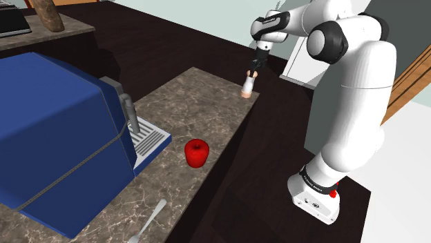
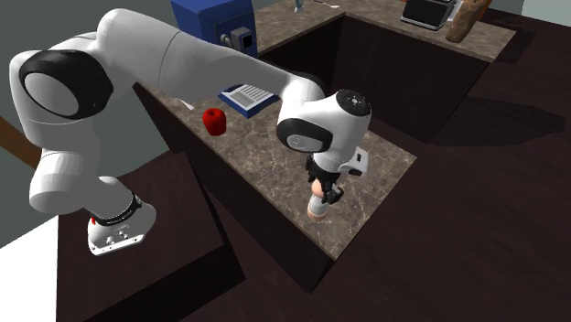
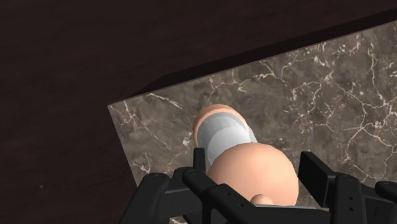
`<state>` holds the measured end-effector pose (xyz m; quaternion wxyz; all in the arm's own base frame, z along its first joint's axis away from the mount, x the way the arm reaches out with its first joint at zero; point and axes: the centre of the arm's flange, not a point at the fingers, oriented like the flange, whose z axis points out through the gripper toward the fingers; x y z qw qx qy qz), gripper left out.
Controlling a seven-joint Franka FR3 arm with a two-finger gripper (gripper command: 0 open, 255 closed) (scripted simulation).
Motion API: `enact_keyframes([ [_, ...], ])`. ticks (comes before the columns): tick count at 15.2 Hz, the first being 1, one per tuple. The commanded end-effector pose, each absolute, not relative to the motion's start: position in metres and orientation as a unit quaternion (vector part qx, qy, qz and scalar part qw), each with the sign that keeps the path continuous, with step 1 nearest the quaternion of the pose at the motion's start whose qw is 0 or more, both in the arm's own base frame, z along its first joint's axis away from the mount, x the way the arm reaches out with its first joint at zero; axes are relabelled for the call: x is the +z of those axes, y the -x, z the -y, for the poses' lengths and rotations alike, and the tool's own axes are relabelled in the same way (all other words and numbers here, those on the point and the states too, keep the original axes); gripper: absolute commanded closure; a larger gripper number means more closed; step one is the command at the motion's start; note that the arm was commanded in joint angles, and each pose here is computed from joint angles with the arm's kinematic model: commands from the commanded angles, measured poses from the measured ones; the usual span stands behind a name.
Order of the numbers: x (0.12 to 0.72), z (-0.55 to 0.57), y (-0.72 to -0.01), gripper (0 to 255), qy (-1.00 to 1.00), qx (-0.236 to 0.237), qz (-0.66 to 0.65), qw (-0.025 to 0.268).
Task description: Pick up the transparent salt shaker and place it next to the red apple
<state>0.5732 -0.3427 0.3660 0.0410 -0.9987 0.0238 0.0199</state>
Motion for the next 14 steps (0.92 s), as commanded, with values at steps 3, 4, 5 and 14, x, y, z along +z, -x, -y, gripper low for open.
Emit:
enact_keyframes([
  [3,0.388,0.343,-0.574,255,0.999,0.02,-0.024,0.041],
  [4,0.393,0.343,-0.574,255,0.999,0.02,-0.024,0.041],
  [5,0.398,0.343,-0.574,255,0.999,0.02,-0.024,0.041],
  [14,0.446,0.343,-0.574,255,0.999,0.02,-0.024,0.041],
])
